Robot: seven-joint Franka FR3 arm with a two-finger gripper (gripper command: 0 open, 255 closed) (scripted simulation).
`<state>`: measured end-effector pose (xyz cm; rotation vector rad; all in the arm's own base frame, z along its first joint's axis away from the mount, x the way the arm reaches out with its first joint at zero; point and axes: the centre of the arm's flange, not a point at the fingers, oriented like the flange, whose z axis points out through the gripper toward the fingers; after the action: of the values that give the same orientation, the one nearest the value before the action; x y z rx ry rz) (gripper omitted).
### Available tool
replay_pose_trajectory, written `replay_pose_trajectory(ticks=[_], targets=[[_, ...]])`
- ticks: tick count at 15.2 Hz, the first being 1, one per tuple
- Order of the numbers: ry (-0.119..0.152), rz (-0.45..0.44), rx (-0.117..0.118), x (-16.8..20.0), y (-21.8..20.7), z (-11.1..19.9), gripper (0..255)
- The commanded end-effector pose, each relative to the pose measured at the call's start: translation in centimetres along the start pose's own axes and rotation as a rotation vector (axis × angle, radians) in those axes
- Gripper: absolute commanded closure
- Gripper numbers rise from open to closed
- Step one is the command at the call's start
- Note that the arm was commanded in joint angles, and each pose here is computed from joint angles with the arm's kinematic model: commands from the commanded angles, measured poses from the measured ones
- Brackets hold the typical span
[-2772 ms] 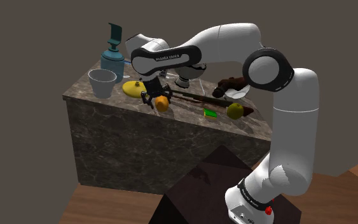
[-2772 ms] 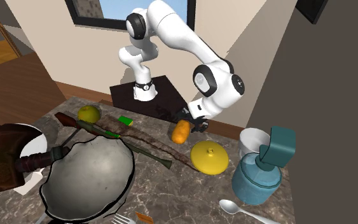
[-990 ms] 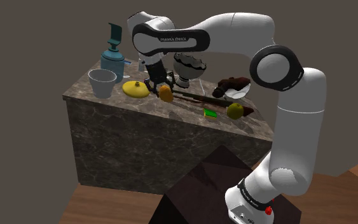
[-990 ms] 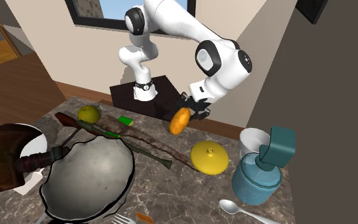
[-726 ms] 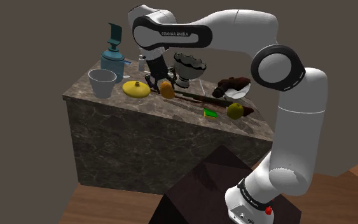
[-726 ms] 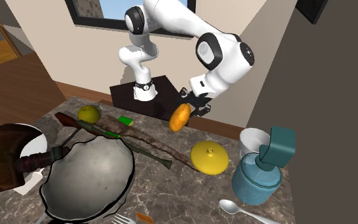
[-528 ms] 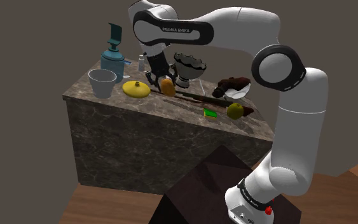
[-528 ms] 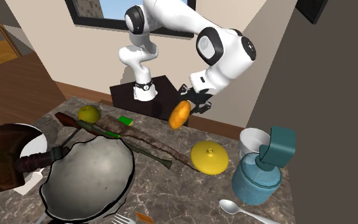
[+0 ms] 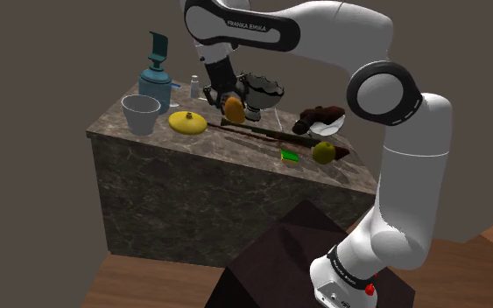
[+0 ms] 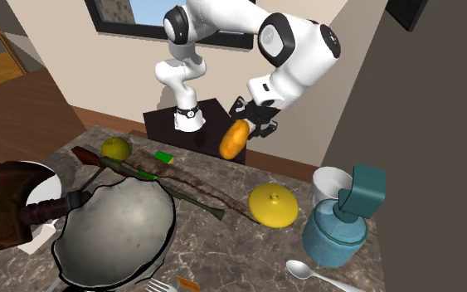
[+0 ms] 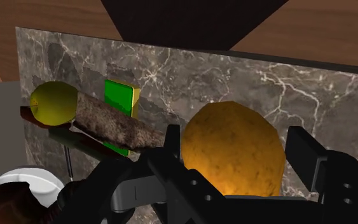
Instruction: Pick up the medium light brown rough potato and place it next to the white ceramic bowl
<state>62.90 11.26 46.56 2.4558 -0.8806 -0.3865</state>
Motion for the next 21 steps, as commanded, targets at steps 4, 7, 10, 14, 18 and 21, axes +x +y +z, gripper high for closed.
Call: replay_pose_trajectory(ticks=[4,7,10,14,18,21], targets=[[0.0,0.0,-0.001,-0.3,1.4,-2.2,255],[0.0,0.0,-0.001,-0.4,2.3,-3.6,255],[0.0,0.0,-0.001,-0.6,3.1,-4.9,255],[0.0,0.0,-0.001,0.0,5.8,-4.2,255],[0.0,0.0,-0.001,1.3,10.1,-1.6,255],[0.0,0.0,-0.001,2.2,13.4,0.5,255]])
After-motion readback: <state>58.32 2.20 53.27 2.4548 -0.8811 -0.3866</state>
